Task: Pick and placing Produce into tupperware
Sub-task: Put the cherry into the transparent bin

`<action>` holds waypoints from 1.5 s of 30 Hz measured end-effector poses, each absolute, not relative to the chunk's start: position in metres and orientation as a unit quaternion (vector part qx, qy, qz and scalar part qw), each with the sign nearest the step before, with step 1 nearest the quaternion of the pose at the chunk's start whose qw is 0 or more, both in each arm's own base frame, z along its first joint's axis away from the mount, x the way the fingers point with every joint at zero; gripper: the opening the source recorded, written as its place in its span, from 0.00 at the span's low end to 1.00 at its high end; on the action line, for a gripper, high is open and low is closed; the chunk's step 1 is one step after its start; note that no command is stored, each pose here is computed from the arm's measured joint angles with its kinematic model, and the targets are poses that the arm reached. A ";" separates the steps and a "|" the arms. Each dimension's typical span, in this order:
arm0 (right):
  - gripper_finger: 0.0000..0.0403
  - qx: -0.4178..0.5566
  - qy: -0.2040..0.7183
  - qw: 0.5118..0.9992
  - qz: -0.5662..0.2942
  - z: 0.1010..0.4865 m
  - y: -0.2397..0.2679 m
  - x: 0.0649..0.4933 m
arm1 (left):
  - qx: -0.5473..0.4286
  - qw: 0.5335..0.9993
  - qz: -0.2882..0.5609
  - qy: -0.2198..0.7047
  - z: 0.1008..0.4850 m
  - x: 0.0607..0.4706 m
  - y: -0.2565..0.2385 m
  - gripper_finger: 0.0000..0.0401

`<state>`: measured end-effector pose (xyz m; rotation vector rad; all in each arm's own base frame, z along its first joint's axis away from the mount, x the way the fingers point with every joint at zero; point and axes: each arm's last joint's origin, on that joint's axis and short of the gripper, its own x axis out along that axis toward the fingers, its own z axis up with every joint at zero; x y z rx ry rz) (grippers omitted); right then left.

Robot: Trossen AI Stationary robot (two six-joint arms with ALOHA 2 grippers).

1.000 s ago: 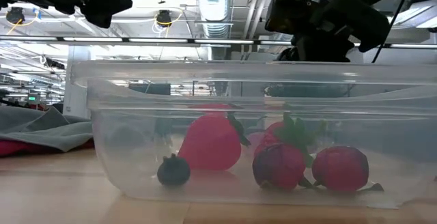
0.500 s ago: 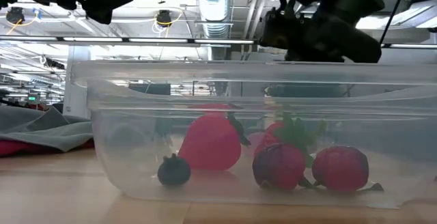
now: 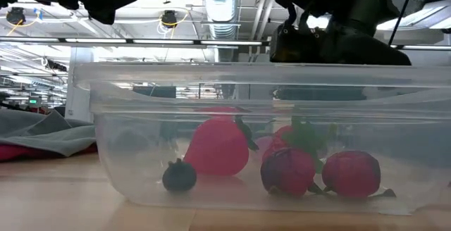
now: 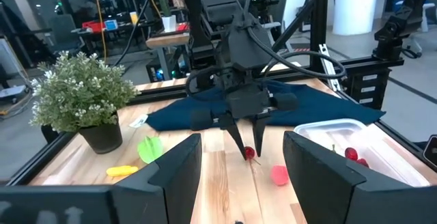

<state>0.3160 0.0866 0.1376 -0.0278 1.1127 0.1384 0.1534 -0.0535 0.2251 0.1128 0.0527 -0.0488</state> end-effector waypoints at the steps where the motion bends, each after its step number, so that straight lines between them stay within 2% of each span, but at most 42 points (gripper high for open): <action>1: 0.33 -0.012 0.528 0.847 0.065 0.138 0.087 0.316 | 0.056 0.998 -0.024 0.026 0.225 0.153 -0.054 0.49; 6: 0.32 -0.007 0.523 0.850 0.062 0.138 0.086 0.317 | 0.056 0.998 -0.024 0.026 0.225 0.153 -0.054 0.49; 16: 0.19 0.018 0.537 0.839 0.085 0.126 0.087 0.321 | 0.057 0.998 -0.024 0.028 0.225 0.153 -0.053 0.49; 22: 0.04 0.007 0.538 0.838 0.089 0.126 0.087 0.320 | 0.057 0.998 -0.024 0.030 0.224 0.153 -0.053 0.49; 30: 0.18 0.018 0.550 0.832 0.063 0.144 0.078 0.315 | 0.057 0.998 -0.024 0.030 0.224 0.153 -0.053 0.49; 37: 0.26 0.046 0.543 0.838 0.042 0.174 0.075 0.312 | 0.057 0.998 -0.023 0.030 0.224 0.153 -0.053 0.49; 45: 0.41 0.062 0.556 0.828 0.042 0.171 0.095 0.305 | 0.056 0.997 -0.024 0.038 0.223 0.153 -0.054 0.49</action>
